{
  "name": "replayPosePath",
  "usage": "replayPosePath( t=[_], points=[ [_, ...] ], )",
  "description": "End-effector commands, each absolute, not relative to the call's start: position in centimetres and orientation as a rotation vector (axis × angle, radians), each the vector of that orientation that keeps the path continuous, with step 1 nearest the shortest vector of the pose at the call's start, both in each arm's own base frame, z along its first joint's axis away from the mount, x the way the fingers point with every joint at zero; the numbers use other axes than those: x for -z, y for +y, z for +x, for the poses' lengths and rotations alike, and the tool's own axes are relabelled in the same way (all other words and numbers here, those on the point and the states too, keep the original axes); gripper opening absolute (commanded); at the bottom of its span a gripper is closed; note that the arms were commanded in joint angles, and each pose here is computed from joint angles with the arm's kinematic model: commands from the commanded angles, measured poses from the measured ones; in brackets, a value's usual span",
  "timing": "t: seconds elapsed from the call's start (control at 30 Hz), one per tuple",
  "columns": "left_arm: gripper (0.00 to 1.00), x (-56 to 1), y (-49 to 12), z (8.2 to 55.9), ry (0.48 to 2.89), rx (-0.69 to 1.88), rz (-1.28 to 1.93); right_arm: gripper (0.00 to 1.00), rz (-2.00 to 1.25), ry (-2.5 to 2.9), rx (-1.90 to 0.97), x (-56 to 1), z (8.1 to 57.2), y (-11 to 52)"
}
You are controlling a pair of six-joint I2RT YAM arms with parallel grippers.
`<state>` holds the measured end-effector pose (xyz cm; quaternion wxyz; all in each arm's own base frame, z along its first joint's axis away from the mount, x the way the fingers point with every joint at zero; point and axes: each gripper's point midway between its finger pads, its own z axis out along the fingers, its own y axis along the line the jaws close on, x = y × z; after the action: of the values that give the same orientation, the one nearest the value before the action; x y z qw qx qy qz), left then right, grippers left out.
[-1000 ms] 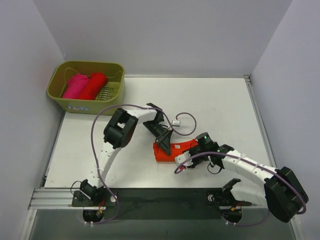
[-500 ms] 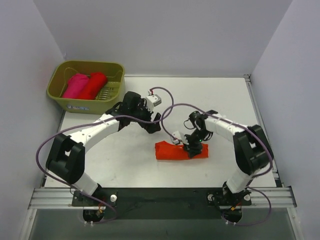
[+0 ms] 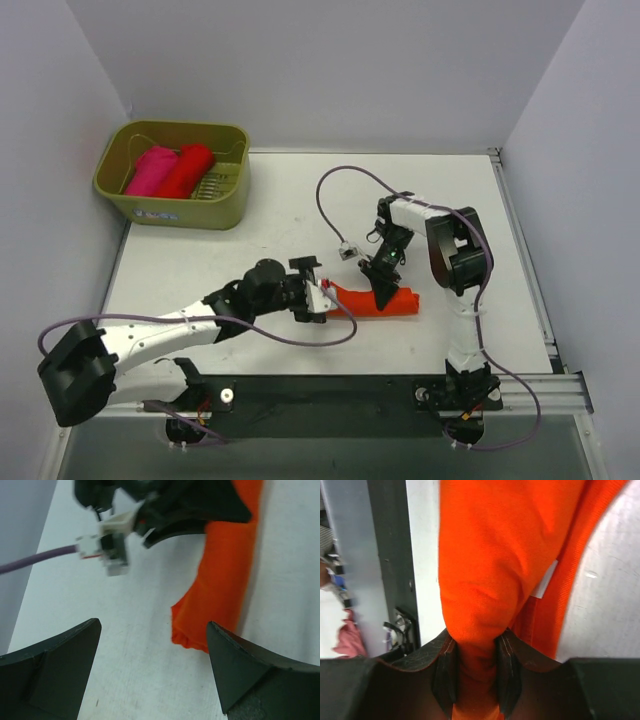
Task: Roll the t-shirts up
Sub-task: Roll the T-shirt to the center of the board.
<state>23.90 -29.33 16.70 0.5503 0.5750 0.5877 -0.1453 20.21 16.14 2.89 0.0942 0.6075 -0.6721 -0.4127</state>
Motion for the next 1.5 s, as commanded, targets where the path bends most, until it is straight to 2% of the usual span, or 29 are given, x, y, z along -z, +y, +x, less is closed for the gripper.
replayPosePath(
  t=[0.0, 0.13, 0.47, 0.67, 0.77, 0.8, 0.9, 0.93, 0.97, 1.0, 1.03, 1.07, 1.13, 1.17, 1.3, 1.33, 1.37, 1.43, 1.47],
  points=[
    [0.97, -15.9, -32.8, 21.5, 1.056, 0.274, 1.516, 0.13, 1.477, -1.973, 1.248, -4.9, 18.9, 15.4],
    [0.95, -13.3, -34.7, 20.6, 1.028, 0.285, 1.554, 0.13, 1.387, -1.961, 1.259, -5.1, 18.6, 15.2],
    [0.94, -9.4, -37.3, 22.0, 0.936, 0.14, 1.597, 0.13, 1.118, -2.002, 1.266, -4.9, 19.9, 15.6],
    [0.86, -6.1, -37.5, 22.8, 0.938, 0.064, 1.687, 0.13, 1.113, -2.001, 1.26, -4.8, 19.9, 15.4],
    [0.77, -5.9, -38.0, 23.4, 1.057, 0.137, 1.708, 0.14, 1.128, -1.997, 1.261, -4.9, 19.8, 15.4],
    [0.68, -5.9, -37.7, 24.1, 1.111, 0.168, 1.716, 0.13, 1.124, -1.996, 1.26, -5.0, 19.7, 15.4],
    [0.52, -5.7, -38.0, 24.2, 1.271, 0.368, 1.786, 0.14, 1.13, -1.992, 1.266, -5.0, 19.6, 15.3],
    [0.49, -4.8, -37.6, 22.5, 1.302, 0.493, 1.862, 0.14, 1.132, -1.992, 1.27, -5.0, 19.6, 15.3],
    [0.47, -5.6, -38.2, 22.8, 1.297, 0.55, 1.869, 0.14, 1.138, -1.993, 1.268, -5.1, 19.6, 15.3],
    [0.42, -4.2, -36.4, 21.7, 1.38, 0.643, 1.943, 0.15, 1.136, -1.994, 1.271, -5.1, 19.6, 15.3],
    [0.41, -3.7, -36.4, 20.0, 1.383, 0.804, 1.989, 0.15, 1.137, -1.997, 1.274, -5.1, 19.6, 15.3],
    [0.4, -5.2, -37.2, 20.6, 1.327, 0.852, 2.017, 0.23, 1.138, -2.0, 1.286, -5.1, 19.7, 15.3],
    [0.35, -3.2, -35.1, 19.0, 1.466, 0.994, 2.12, 0.33, 1.142, -2.014, 1.326, -5.4, 19.8, 15.3],
    [0.31, -4.8, -36.1, 18.9, 1.423, 1.085, 2.125, 0.64, 1.144, -2.049, 1.393, -6.0, 20.4, 15.4],
    [0.28, -4.9, -34.3, 16.8, 1.552, 1.353, 2.177, 0.77, 1.027, -2.22, 1.606, -8.1, 23.4, 14.7],
    [0.27, -4.4, -34.2, 17.0, 1.577, 1.4, 2.161, 0.97, 1.001, -2.267, 1.655, -8.6, 24.2, 14.5],
    [0.28, -4.6, -34.3, 17.0, 1.585, 1.434, 2.147, 1.0, 1.004, -2.348, 1.692, -9.4, 25.3, 14.0],
    [0.28, -4.8, -34.4, 16.8, 1.609, 1.5, 2.132, 1.0, 0.852, -2.511, 1.738, -10.4, 27.7, 12.0],
    [0.28, -4.8, -34.4, 16.7, 1.614, 1.516, 2.132, 1.0, 0.886, -2.58, 1.736, -11.1, 28.6, 11.4]
  ],
)
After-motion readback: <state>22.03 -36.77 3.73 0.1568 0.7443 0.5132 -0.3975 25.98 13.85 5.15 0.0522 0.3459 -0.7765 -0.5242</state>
